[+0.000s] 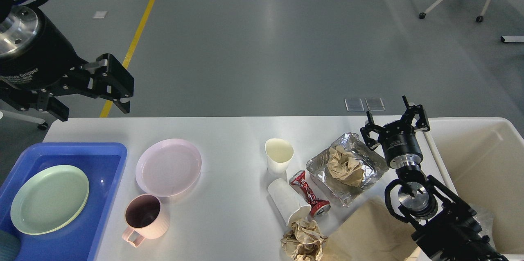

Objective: Tidy desktop
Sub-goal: 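Move the left gripper down toward the pink mug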

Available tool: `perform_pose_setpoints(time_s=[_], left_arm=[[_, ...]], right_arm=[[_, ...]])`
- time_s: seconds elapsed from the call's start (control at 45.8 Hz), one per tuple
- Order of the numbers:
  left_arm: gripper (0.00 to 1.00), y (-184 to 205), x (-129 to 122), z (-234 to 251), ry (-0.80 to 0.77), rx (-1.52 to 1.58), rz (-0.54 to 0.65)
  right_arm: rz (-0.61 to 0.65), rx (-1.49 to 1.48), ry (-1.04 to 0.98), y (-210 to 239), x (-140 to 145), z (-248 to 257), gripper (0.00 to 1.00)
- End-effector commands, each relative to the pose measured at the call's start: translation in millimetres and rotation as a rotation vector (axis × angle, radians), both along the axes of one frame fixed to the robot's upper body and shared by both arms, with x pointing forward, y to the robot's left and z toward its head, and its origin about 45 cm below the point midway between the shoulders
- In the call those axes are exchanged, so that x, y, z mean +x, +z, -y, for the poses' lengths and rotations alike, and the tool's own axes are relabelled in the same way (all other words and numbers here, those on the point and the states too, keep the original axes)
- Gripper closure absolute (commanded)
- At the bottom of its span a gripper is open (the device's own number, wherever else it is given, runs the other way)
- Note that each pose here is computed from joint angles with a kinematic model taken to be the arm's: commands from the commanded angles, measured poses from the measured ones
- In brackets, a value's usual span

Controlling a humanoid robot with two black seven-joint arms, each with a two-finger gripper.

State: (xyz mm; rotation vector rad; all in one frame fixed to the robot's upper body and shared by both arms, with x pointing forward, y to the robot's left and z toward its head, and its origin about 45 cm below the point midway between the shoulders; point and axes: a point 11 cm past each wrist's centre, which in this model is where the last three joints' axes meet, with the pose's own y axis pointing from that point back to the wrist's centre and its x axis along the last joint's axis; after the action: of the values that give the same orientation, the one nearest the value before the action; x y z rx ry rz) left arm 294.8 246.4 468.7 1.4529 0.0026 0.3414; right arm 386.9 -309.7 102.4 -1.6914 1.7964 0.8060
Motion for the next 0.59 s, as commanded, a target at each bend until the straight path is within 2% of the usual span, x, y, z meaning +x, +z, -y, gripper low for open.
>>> perform_pose_setpoints(time_s=[0.0, 0.197, 0.568], left_arm=[[0.05, -4.8, -4.4, 8.6, -0.002, -0.029, -0.02], [0.04, -5.9, -4.6, 3.8, 0.013, -0.043, -0.027], [0.04, -60.2, 2.6, -20.4, 0.074, -0.043, -0.165]], right_arm=[[0.001, 0.0, 0.001, 0.3, 0.1, -0.3, 0.0], [0.0, 0.001, -0.001, -0.1, -0.1, 0.1, 0.0], [0.001, 0.0, 0.001, 0.3, 0.1, -0.3, 0.0]])
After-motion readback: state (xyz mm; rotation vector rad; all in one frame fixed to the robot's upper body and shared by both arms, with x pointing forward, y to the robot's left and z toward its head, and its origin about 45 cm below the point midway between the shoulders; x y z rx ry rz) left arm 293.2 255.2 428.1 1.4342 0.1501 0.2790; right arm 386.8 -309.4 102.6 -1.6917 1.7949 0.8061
